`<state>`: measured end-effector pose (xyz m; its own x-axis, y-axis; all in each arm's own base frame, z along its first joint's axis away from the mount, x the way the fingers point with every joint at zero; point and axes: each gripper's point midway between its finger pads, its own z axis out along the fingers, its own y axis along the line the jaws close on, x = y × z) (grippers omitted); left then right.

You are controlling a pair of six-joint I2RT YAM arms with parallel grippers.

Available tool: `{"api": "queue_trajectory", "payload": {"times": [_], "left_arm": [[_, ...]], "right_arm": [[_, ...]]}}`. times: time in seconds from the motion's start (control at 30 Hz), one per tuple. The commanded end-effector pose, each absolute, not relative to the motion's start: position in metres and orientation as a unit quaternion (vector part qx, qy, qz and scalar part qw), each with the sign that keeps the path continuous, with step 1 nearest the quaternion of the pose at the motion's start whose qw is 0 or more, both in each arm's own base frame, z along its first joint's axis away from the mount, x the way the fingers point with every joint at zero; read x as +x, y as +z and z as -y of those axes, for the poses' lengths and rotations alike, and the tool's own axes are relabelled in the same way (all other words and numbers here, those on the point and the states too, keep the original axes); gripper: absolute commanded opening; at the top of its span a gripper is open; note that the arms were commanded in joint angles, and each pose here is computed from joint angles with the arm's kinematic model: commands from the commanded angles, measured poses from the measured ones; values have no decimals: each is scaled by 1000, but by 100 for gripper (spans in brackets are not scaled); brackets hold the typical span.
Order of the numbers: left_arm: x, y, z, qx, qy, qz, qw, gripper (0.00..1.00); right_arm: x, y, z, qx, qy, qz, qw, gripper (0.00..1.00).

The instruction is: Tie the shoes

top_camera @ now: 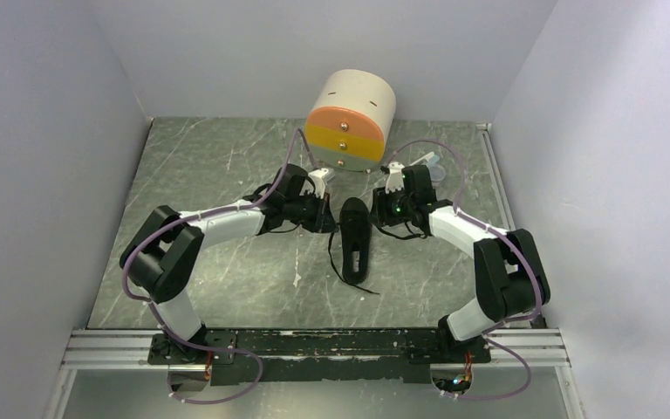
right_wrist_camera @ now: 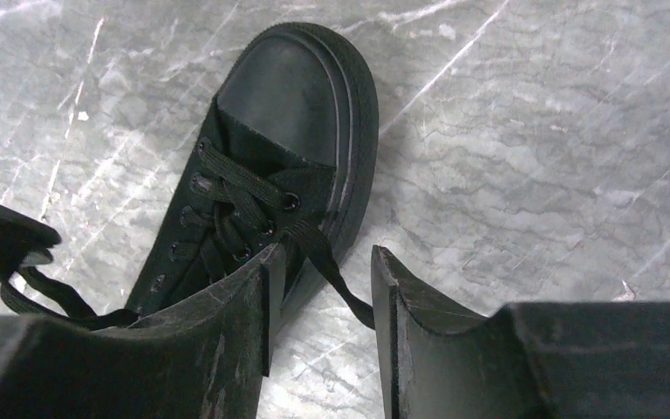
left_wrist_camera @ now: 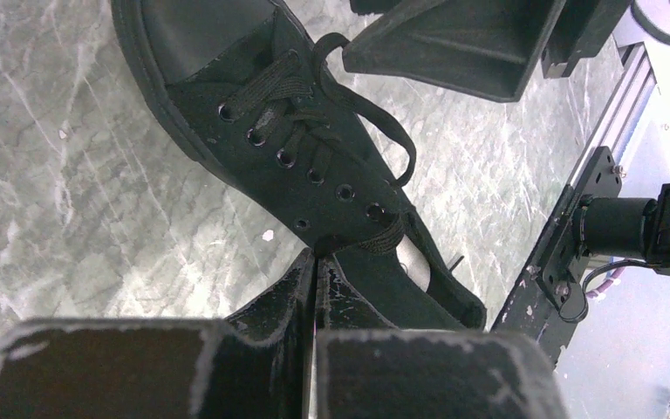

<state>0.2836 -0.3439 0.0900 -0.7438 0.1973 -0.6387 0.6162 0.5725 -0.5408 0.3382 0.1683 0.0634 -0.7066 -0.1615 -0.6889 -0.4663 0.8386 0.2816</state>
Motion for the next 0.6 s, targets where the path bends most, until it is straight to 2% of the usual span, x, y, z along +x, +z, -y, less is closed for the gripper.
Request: {"api": "queue_trajectory", "payload": {"times": [0.0,0.17,0.23,0.3,0.37,0.57], "left_arm": [[287,104,350,251,-415,-832,269,5],[288,101,351,254,-414,-834,262,5],[288,102,354,258,-421,-830,261,5],[286,104,357,262,-430,-825,258,5],[285,109,360,264,-440,-817,261,5],[282,122,368,285,-473,-786,278,5]], "right_arm": [[332,47,-163,-170,210,-906,326,45],[335,44,-162,-174,203,-908,323,37],[335,45,-164,-173,209,-907,321,27],[335,53,-164,-171,207,-909,319,11],[330,67,-165,-169,209,-910,315,4],[297,114,-176,-200,258,-884,336,4]]}}
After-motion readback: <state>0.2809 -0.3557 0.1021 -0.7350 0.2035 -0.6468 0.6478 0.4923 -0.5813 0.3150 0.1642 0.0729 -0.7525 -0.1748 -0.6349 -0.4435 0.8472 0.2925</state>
